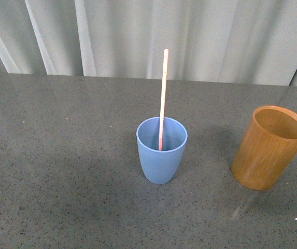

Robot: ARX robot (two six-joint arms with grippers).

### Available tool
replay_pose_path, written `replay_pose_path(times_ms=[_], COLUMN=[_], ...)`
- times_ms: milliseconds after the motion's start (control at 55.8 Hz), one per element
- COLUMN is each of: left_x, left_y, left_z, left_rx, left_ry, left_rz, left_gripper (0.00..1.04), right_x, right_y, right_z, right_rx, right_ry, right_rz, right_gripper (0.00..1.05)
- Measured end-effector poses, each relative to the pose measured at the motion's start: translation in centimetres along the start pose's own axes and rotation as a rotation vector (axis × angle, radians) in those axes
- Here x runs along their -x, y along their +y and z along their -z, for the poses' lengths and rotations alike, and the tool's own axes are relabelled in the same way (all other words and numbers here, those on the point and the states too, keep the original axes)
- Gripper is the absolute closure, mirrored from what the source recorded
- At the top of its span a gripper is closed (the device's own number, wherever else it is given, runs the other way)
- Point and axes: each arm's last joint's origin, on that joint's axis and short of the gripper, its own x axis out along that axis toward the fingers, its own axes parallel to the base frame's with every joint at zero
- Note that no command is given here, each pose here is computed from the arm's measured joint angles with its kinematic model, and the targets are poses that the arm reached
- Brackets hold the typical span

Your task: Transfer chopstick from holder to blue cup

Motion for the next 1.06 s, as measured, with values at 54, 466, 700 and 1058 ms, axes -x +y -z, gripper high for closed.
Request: replay_pose_path(times_ms=[54,466,700,1058], left_x=[0.00,0.00,0.00,0.00], left_y=[0.00,0.00,0.00,0.00], left_z=[0.00,0.00,0.00,0.00], left_rx=[0.000,0.000,0.000,0.000], left_ry=[0.000,0.000,0.000,0.000], left_rz=[0.000,0.000,0.000,0.000], left_gripper=[0.07,0.07,0.07,0.07], right_x=[0.00,0.00,0.00,0.00], right_y=[0.00,0.00,0.00,0.00], right_z=[0.00,0.00,0.00,0.00], right_rx=[0.000,-0.003,-0.003,-0.003], right_ry=[0.000,0.000,0.000,0.000], right_rz=[0.000,0.000,0.000,0.000], right_gripper=[0.17,0.10,0.10,0.10])
